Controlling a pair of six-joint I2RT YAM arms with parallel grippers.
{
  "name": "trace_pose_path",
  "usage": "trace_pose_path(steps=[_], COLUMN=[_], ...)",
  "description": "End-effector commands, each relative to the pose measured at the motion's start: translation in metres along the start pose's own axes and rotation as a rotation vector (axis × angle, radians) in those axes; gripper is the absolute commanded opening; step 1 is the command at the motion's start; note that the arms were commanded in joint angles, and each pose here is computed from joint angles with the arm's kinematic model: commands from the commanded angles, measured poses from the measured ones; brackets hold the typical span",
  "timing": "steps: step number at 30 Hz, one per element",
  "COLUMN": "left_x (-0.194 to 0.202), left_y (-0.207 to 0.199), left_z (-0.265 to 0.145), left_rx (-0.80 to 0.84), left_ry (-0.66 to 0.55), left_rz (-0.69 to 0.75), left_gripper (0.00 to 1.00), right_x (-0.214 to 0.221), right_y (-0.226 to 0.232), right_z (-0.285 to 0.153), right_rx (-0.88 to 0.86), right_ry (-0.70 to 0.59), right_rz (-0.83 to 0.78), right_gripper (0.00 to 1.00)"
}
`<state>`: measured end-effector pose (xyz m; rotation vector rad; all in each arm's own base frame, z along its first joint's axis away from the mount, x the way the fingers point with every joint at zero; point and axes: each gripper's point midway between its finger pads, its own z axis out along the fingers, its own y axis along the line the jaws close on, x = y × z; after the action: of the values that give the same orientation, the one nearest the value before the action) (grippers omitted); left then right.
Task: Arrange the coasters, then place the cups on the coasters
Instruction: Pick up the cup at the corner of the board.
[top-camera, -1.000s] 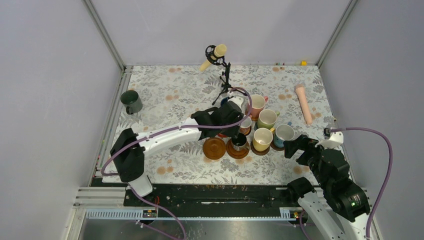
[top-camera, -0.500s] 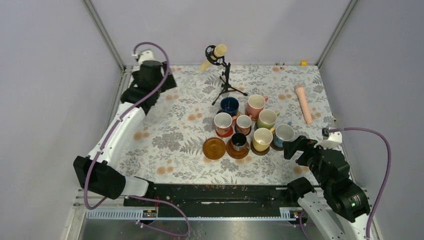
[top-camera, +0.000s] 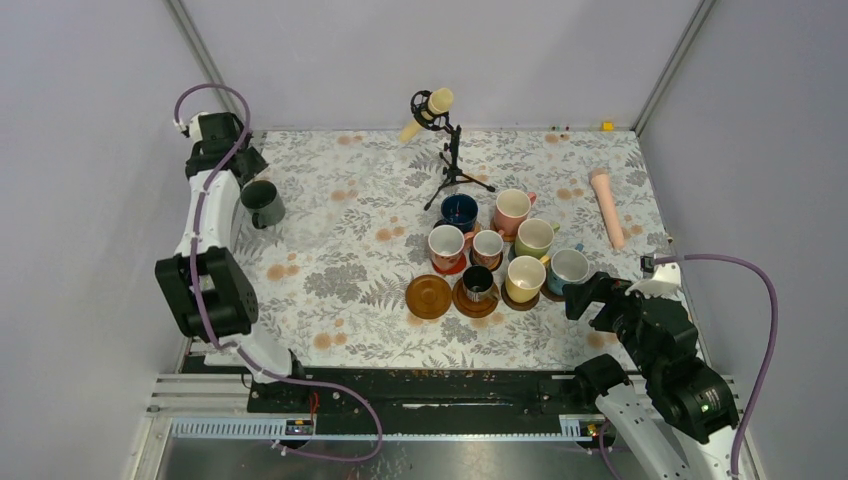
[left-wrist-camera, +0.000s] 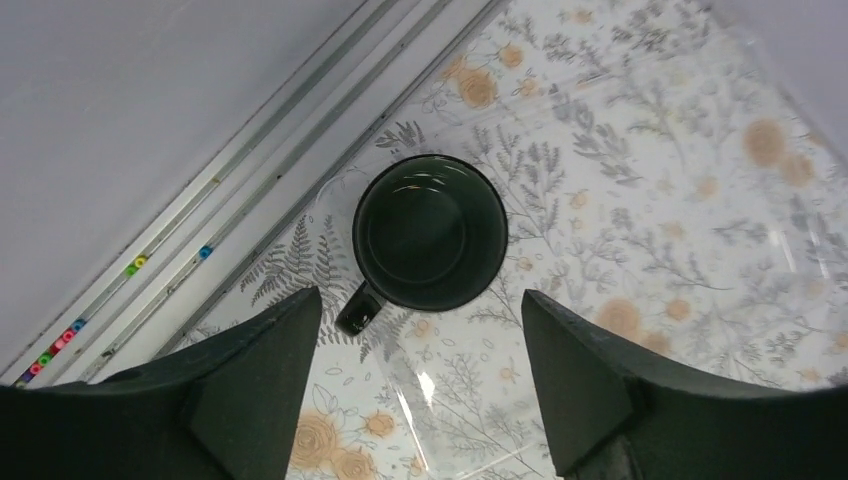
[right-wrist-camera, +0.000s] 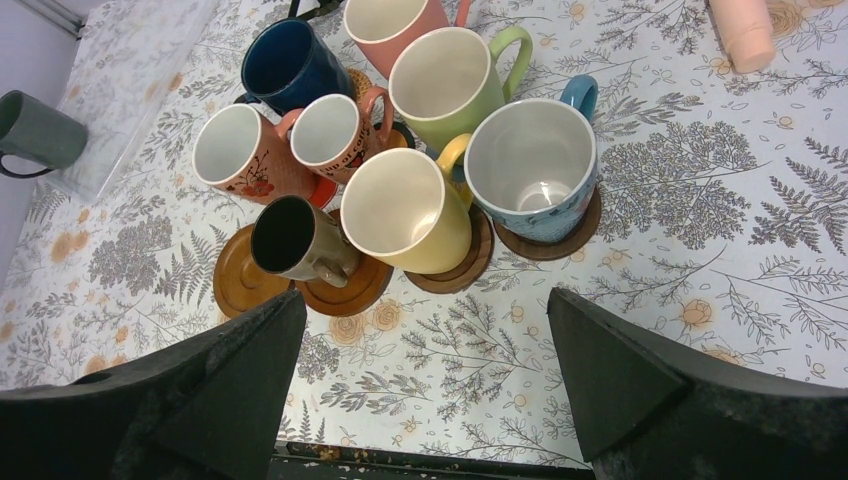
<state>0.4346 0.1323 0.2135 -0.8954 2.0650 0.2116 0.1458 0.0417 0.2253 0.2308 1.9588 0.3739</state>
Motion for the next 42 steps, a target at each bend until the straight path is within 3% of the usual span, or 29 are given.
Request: trace_pose_path(steps=[1, 3, 10, 18, 24, 31, 38, 42], left_x=[-0.005, 0.002, 0.041, 0.058, 0.071, 0.078, 0.051, 0.026], left_y=[-0.022, -0.031, -0.04, -0.04, -0.039, -0.044, -0.061, -0.078], left_z=[0.022, 0.031, 0.057, 0.077, 0.088, 0.091, 0.063, 0.035], left_rx=[0.117, 0.166, 0.188, 0.149, 0.124, 0.057, 0.028, 0.087], left_ry=[0.051, 0.087, 0.174, 0.233, 0.26, 0.246, 0.147, 0.087], left_rz=[0.057, 0.121, 0.27, 0.312, 0.34, 0.463, 0.52, 0.514], left_gripper=[0.7, 0.64, 0.6, 0.57, 0.48, 0.32, 0.01, 0.0], right_x=[-0.007, -0.007, -0.005, -0.006, -0.005, -0.006, -0.005, -0.005], right_y=[0.007, 0.007, 0.007, 0.005, 0.004, 0.004, 0.004, 0.004], right_z=[0.003, 0.003, 0.006, 0.006, 0.007, 0.007, 0.008, 0.008], right_rx=[-0.031, -0.032, -0.024, -0.013, -0.008, -0.008, -0.008, -0.007], right_ry=[-0.022, -0.021, -0.01, -0.013, -0.01, -0.01, -0.008, -0.005], right_rz=[-0.014, -0.013, -0.016, -0.018, -0.023, -0.027, -0.03, -0.032], right_gripper=[0.99, 0.99, 0.99, 0.99, 0.99, 0.99, 0.99, 0.99])
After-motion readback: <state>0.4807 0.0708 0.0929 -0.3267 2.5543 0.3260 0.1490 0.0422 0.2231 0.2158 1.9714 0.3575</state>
